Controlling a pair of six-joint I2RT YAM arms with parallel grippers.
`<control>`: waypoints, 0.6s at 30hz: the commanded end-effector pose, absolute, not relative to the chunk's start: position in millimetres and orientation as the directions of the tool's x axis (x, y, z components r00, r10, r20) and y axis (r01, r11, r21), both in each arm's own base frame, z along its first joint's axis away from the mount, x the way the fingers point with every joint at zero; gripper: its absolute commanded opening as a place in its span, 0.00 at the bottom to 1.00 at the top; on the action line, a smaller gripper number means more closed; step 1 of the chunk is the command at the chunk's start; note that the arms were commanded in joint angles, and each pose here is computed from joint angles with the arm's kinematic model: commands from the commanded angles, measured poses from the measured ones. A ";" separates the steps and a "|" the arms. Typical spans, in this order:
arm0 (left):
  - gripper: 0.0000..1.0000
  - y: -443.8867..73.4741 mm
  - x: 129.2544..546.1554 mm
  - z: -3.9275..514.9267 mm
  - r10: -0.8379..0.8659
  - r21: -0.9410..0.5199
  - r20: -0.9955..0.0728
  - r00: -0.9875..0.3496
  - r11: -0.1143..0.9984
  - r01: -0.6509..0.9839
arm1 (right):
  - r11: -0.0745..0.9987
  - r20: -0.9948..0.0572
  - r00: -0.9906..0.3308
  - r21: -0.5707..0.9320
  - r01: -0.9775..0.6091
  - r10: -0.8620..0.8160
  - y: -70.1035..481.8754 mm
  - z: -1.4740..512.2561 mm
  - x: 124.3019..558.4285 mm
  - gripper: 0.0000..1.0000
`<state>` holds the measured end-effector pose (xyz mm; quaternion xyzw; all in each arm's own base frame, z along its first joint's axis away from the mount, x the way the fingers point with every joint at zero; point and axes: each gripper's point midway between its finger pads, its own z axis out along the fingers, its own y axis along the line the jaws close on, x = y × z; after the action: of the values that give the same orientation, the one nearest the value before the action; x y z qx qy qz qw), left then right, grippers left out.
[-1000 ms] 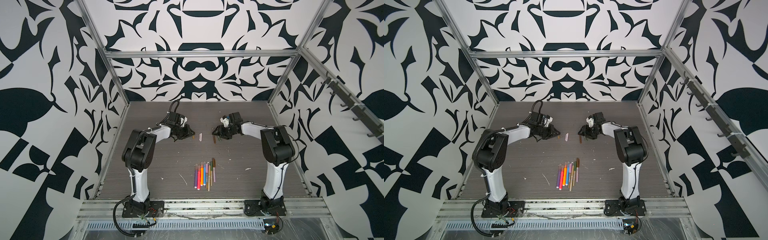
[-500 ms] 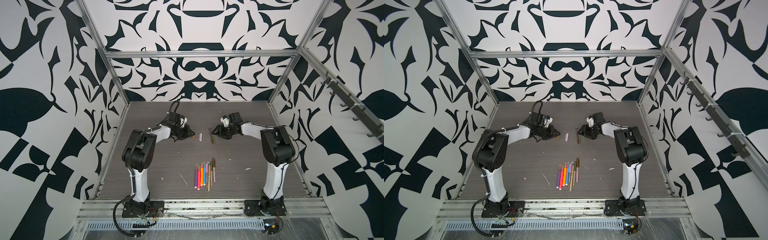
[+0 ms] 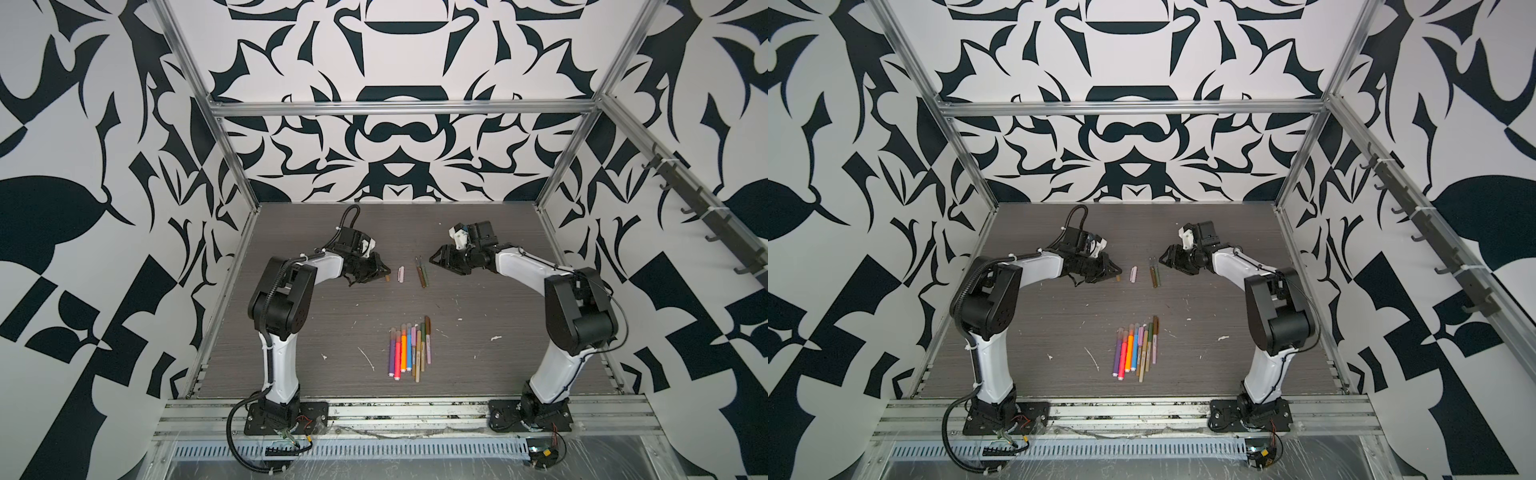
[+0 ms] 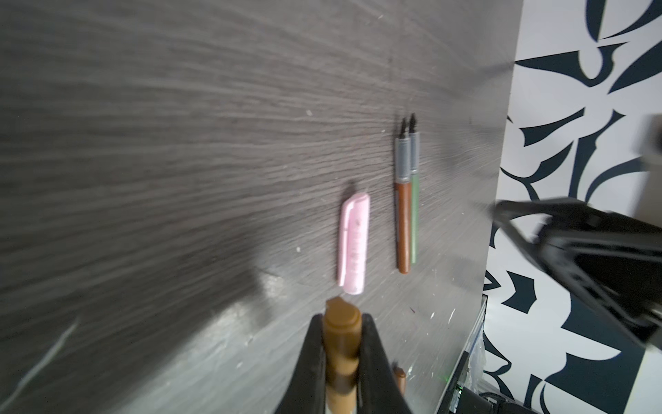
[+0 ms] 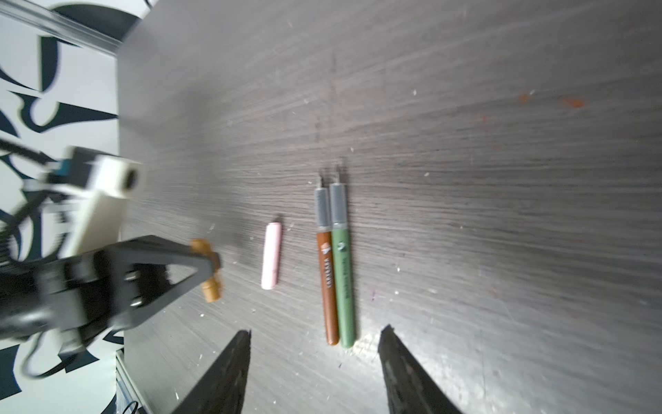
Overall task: Open the pen caps
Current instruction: 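Lower the tan cap beside the pink cap with the left gripper while the right withdraws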
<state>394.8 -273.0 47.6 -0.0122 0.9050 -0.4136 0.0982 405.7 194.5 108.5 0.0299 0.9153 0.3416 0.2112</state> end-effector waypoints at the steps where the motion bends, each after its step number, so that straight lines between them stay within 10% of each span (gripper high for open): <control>1: 0.00 -278.0 395.4 41.8 -0.089 -0.761 -0.142 -0.986 0.647 0.051 | 0.792 -0.389 -0.903 0.602 -0.100 0.183 184.2 116.3 382.7 0.59; 18: 0.30 -297.4 403.9 31.3 -0.055 -0.770 -0.129 -0.990 0.635 0.065 | 0.838 -0.378 -0.911 0.540 -0.075 0.162 152.4 103.7 301.4 0.59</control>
<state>405.5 -292.1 35.9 -0.0013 0.9019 -0.4237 0.0837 305.3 154.4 102.1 0.0321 0.9343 0.2917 0.2023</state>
